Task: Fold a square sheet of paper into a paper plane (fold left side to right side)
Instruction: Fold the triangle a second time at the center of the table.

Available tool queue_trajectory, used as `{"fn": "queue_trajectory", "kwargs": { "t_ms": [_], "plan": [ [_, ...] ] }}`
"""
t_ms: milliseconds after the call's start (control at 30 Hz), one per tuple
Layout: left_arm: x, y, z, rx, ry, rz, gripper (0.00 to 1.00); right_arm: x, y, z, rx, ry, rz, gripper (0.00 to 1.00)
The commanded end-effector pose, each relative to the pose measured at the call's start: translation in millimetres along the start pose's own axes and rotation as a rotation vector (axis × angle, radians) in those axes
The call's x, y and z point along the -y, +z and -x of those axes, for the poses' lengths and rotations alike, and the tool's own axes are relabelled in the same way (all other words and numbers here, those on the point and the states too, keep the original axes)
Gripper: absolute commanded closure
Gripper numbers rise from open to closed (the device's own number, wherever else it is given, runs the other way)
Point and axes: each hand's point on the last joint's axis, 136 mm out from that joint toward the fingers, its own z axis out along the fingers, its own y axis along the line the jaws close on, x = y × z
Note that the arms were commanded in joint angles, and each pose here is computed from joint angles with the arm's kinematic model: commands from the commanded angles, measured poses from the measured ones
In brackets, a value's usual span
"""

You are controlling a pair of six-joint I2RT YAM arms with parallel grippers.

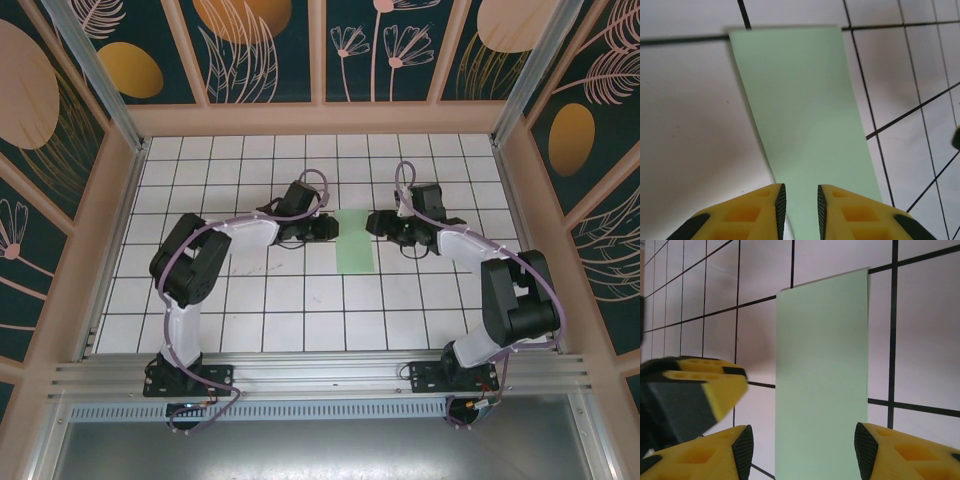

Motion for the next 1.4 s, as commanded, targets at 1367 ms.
{"fn": "queue_trajectory", "kwargs": {
  "t_ms": [1367],
  "plan": [
    [-28.2, 38.2, -12.6, -0.07, -0.017, 0.063, 0.82, 20.4, 30.7, -54.6, -0.331, 0.25, 0.056, 0.48]
  ]
}}
